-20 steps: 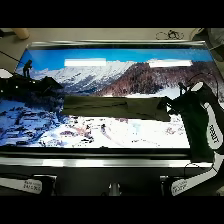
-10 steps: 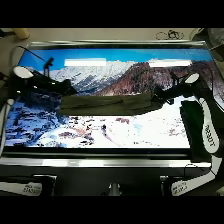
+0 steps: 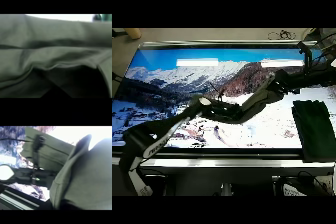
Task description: Fold the shirts.
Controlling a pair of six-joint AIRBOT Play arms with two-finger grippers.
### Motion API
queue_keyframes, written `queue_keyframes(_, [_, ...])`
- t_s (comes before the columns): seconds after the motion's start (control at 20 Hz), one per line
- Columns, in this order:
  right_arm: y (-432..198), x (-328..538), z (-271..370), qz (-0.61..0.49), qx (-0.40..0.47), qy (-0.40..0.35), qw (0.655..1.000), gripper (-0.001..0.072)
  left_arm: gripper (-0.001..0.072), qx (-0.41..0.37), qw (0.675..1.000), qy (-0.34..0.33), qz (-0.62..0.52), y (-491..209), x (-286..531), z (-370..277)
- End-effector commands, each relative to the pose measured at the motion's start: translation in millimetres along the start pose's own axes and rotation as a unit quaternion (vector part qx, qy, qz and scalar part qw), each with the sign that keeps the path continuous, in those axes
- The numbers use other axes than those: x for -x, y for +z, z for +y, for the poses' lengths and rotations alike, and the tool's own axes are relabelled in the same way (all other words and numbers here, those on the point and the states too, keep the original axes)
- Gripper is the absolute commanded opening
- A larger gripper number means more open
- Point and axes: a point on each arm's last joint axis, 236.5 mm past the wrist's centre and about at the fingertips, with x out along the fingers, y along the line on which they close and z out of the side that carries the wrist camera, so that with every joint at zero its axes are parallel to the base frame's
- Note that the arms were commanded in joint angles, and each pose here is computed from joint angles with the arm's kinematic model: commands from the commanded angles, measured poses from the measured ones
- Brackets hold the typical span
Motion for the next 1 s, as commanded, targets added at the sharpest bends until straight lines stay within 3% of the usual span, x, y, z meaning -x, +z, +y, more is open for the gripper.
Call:
queue_keyframes(0.0, [-7, 14, 10, -0.008, 0.005, -0.004, 1.000, 0.0021, 0.0023, 0.018, 0.997, -0.071, -0.011, -13, -35, -17])
queue_keyframes(0.1, [-3, 6, 9, -0.007, 0.001, -0.003, 1.000, 0.0021, 0.0021, -0.045, 0.998, -0.034, -0.028, 12, 1, -18])
queue_keyframes(0.2, [-4, -23, 15, 0.016, 0.006, 0.005, 1.000, 0.0021, 0.0021, -0.098, 0.992, 0.055, -0.062, 50, 69, -7])
queue_keyframes(0.4, [-9, -121, 43, 0.063, 0.016, 0.038, 0.997, 0.0021, 0.0022, -0.178, 0.940, 0.234, -0.175, 106, 271, -4])
queue_keyframes(0.6, [-48, -244, 66, 0.120, 0.004, 0.063, 0.991, 0.0026, 0.0023, -0.204, 0.889, 0.261, -0.317, 98, 424, -62])
queue_keyframes(0.65, [-51, -268, 68, 0.116, -0.012, 0.068, 0.991, 0.0181, 0.0023, -0.215, 0.879, 0.258, -0.340, 90, 442, -79])
queue_keyframes(0.7, [-50, -282, 71, 0.113, -0.042, 0.085, 0.989, 0.0609, 0.0024, -0.227, 0.870, 0.254, -0.356, 81, 454, -94])
queue_keyframes(0.75, [-50, -286, 77, 0.118, -0.061, 0.108, 0.985, 0.0677, 0.0024, -0.240, 0.862, 0.251, -0.369, 72, 462, -108])
queue_keyframes(0.85, [-43, -264, 60, 0.129, -0.052, 0.102, 0.985, 0.0681, 0.0024, -0.257, 0.854, 0.247, -0.378, 58, 469, -125])
queue_keyframes(0.95, [-33, -217, -4, 0.139, -0.019, 0.010, 0.990, 0.0676, 0.0024, -0.260, 0.854, 0.263, -0.367, 52, 470, -120])
